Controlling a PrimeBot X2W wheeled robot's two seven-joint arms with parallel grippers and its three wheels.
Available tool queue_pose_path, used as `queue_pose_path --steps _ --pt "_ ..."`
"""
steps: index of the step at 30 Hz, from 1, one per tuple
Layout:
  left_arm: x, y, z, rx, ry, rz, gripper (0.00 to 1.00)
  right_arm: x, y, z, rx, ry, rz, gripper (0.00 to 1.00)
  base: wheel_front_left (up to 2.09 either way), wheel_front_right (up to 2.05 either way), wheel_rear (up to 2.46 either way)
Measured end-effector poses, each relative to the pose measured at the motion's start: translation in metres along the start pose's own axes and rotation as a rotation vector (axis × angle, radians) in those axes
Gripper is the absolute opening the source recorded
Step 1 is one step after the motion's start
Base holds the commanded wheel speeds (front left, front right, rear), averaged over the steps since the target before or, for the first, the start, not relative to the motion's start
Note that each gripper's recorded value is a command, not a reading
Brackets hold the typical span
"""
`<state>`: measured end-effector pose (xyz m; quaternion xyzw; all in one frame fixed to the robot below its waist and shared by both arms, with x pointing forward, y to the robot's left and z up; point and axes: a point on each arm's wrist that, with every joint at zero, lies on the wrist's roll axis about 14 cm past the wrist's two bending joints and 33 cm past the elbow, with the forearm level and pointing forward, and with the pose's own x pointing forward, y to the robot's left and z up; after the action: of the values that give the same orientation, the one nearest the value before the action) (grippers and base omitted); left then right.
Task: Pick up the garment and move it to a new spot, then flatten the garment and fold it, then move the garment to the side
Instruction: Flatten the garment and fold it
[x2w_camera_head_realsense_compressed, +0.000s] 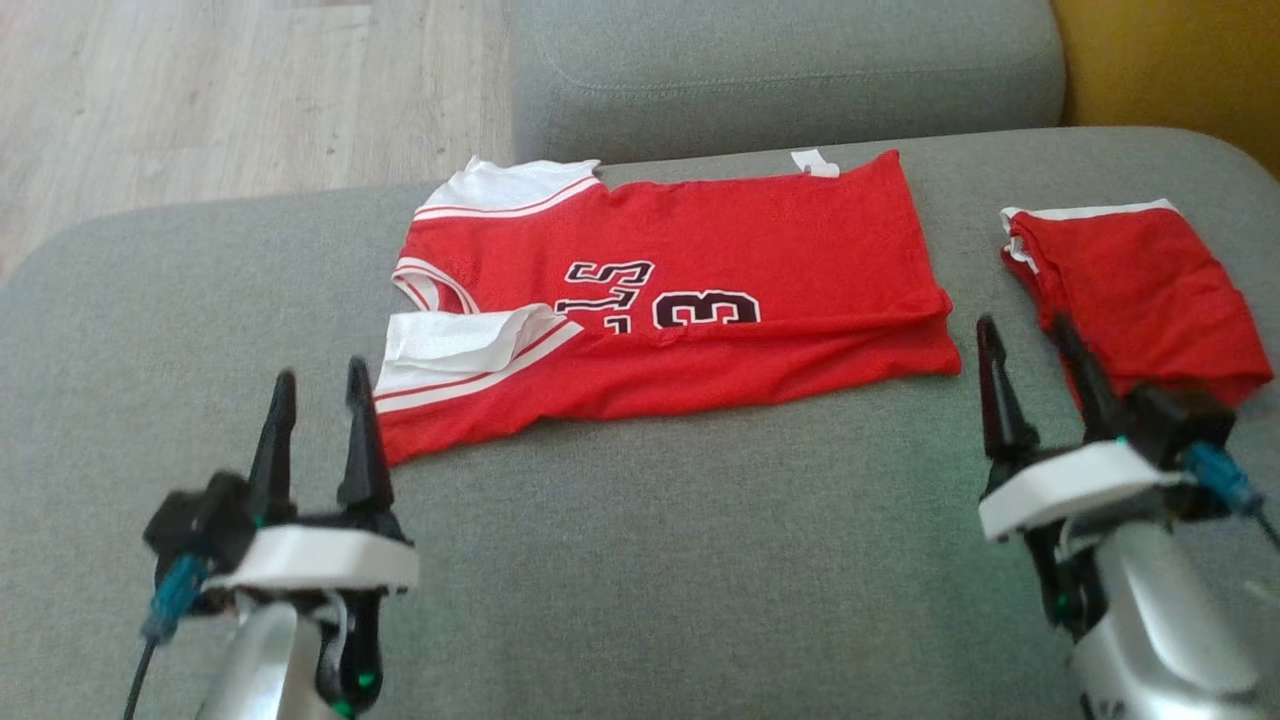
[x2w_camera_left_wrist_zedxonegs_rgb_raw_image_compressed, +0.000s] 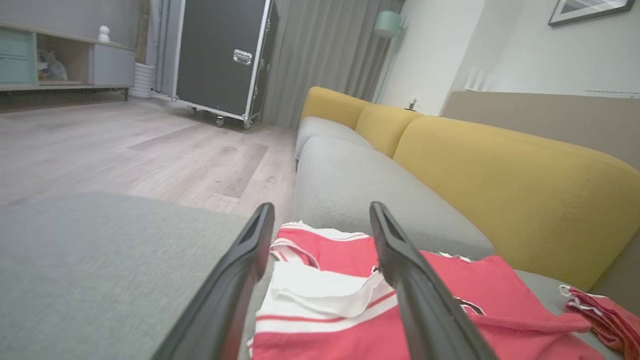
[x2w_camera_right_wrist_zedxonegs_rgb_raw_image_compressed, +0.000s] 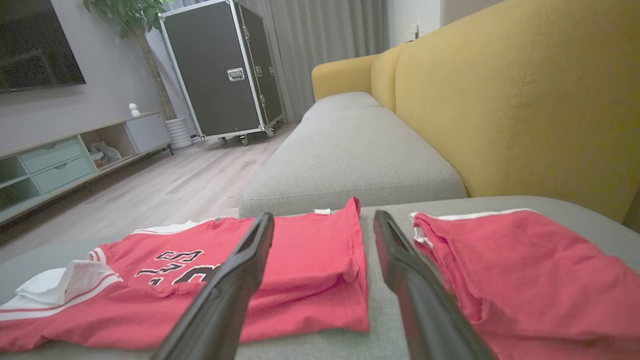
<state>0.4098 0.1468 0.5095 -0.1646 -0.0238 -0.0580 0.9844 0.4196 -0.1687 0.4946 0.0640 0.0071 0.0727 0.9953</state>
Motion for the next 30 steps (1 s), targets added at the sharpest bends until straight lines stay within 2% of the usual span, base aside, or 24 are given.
queue_pose_path --steps 3,7,17,24,29,30 --pt "-0.008 0.011 -0.012 -0.011 0.030 0.039 1.00 -0.009 0.003 -0.013 0.020 0.022 -0.016 1.00 0.00 0.00 0.00" --pt "-0.006 0.008 -0.029 0.008 0.078 0.023 1.00 -0.007 0.005 -0.015 0.026 0.019 -0.021 1.00 0.00 0.00 0.00" --pt "0.010 0.025 -0.107 0.052 0.389 0.083 1.00 0.002 -0.006 -0.021 0.019 0.029 -0.050 1.00 0.00 0.00 0.00" --pt "0.024 0.045 -0.140 0.086 0.542 0.145 1.00 0.007 -0.016 -0.029 0.021 0.044 -0.078 1.00 0.00 0.00 0.00" --pt "0.038 0.049 -0.151 0.105 0.608 0.145 1.00 0.010 -0.023 -0.034 0.020 0.056 -0.093 1.00 0.00 0.00 0.00" --pt "0.041 0.049 -0.152 0.107 0.617 0.141 0.95 0.011 -0.024 -0.033 0.019 0.055 -0.096 1.00 0.00 0.00 0.00"
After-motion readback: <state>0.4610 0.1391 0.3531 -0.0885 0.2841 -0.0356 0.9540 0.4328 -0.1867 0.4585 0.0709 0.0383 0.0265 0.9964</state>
